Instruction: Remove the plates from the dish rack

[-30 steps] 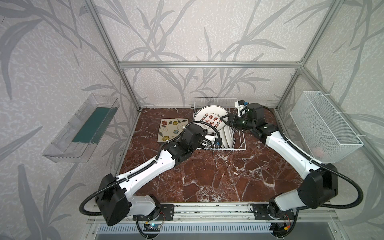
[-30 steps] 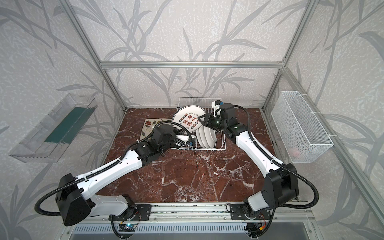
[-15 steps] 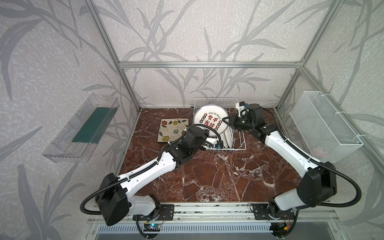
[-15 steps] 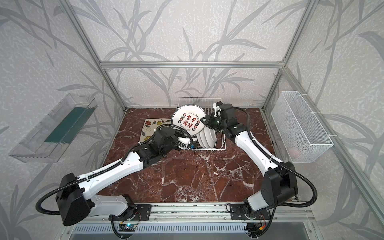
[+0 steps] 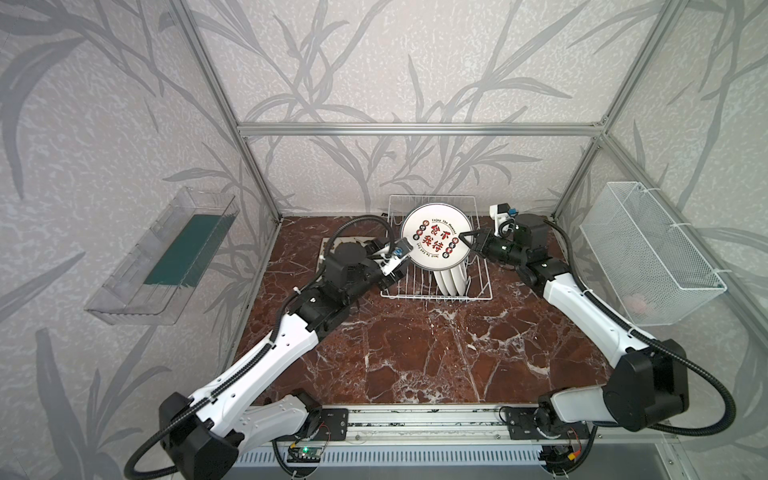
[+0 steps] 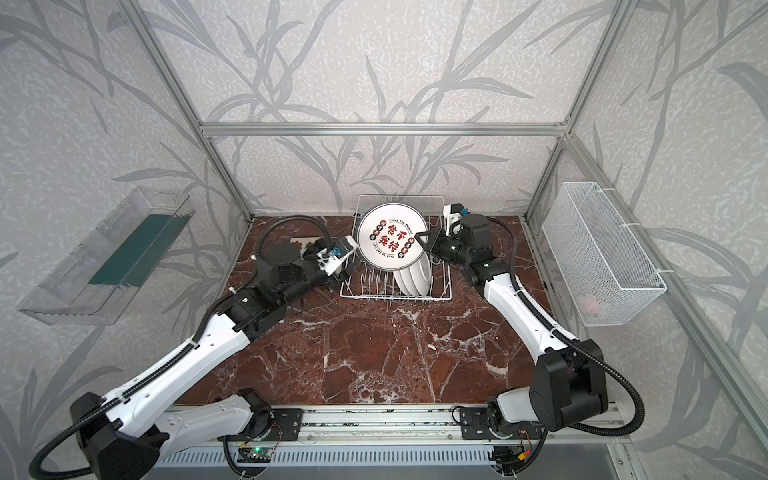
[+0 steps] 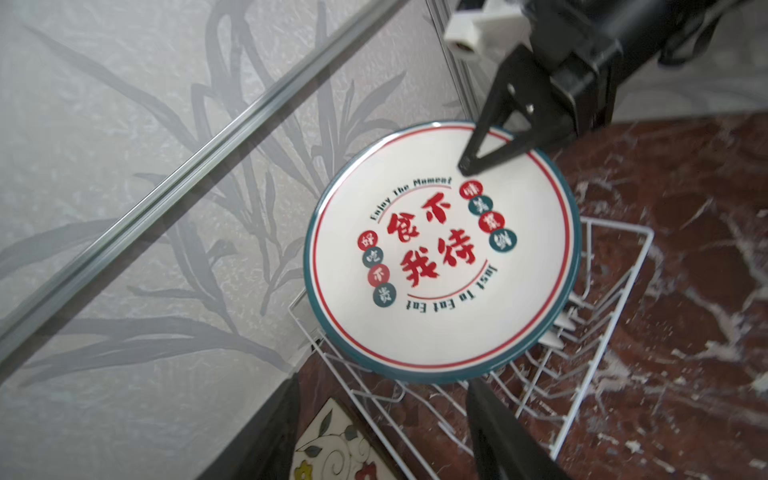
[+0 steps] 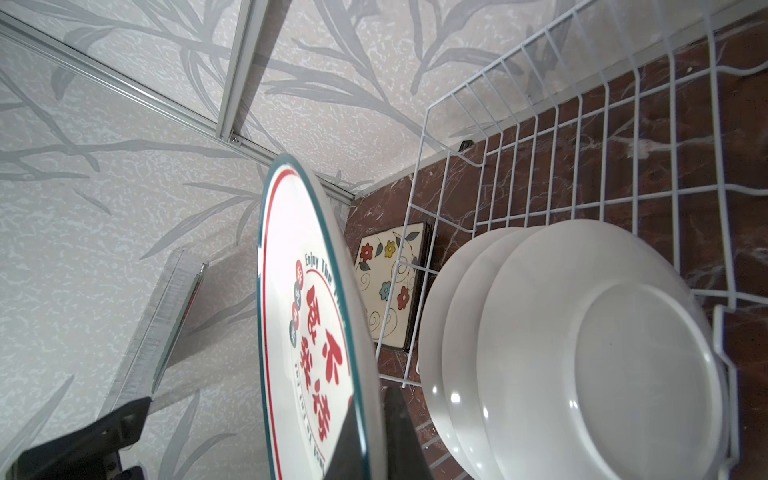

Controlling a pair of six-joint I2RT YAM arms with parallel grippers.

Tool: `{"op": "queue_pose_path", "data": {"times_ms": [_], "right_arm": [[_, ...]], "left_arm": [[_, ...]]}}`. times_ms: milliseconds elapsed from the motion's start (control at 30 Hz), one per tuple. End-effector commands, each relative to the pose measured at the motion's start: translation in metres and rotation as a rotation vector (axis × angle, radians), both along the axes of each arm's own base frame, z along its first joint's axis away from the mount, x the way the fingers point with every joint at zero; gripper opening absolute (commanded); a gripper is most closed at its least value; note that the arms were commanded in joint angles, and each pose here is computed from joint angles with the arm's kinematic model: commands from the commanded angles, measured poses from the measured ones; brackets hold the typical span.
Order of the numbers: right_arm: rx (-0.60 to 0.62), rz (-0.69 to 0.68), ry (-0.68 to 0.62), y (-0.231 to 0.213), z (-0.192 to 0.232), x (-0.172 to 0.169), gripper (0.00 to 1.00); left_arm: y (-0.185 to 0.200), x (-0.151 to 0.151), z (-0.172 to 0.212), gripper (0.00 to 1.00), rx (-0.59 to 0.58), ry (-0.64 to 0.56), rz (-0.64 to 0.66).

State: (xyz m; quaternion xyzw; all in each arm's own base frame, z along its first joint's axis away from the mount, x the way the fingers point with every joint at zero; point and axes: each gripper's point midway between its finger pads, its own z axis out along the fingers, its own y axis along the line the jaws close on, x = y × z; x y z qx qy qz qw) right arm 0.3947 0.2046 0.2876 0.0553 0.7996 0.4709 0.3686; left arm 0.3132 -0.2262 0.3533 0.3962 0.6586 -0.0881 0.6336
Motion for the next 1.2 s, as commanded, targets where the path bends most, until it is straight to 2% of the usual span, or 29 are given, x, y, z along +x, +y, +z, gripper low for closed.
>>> {"op": "queue_pose_path", "data": {"times_ms": [0,167,367,567,700,767,933,1167], "right_arm": [[0.011,0.054,-0.140,0.003,0.030,-0.009,0.00],[0.033,0.112,-0.220,0.008,0.037,-0.017,0.00],[0.040,0.151,-0.253,0.012,0.037,-0.023,0.00],[0.041,0.168,-0.263,0.013,0.031,-0.027,0.00],[0.033,0.175,-0.272,0.014,0.029,-0.029,0.00],[0.030,0.177,-0.286,0.013,0.031,-0.030,0.00],[-0.012,0.152,-0.308,0.007,0.035,-0.033,0.00],[-0.043,0.129,-0.340,0.000,0.038,-0.034,0.00]], "left_arm": [[-0.010,-0.011,0.019,0.66,-0.307,0.227,-0.125],[-0.013,-0.002,0.002,0.66,-0.433,0.498,-0.240],[-0.024,0.010,-0.022,0.67,-0.436,0.680,-0.295],[-0.030,0.023,-0.039,0.67,-0.418,0.741,-0.288],[-0.036,0.027,-0.042,0.51,-0.442,0.765,-0.316],[-0.036,0.027,-0.047,0.49,-0.433,0.787,-0.318],[-0.026,0.023,-0.041,0.63,-0.411,0.769,-0.299],[-0.001,0.021,-0.029,0.69,-0.418,0.704,-0.228]]}}
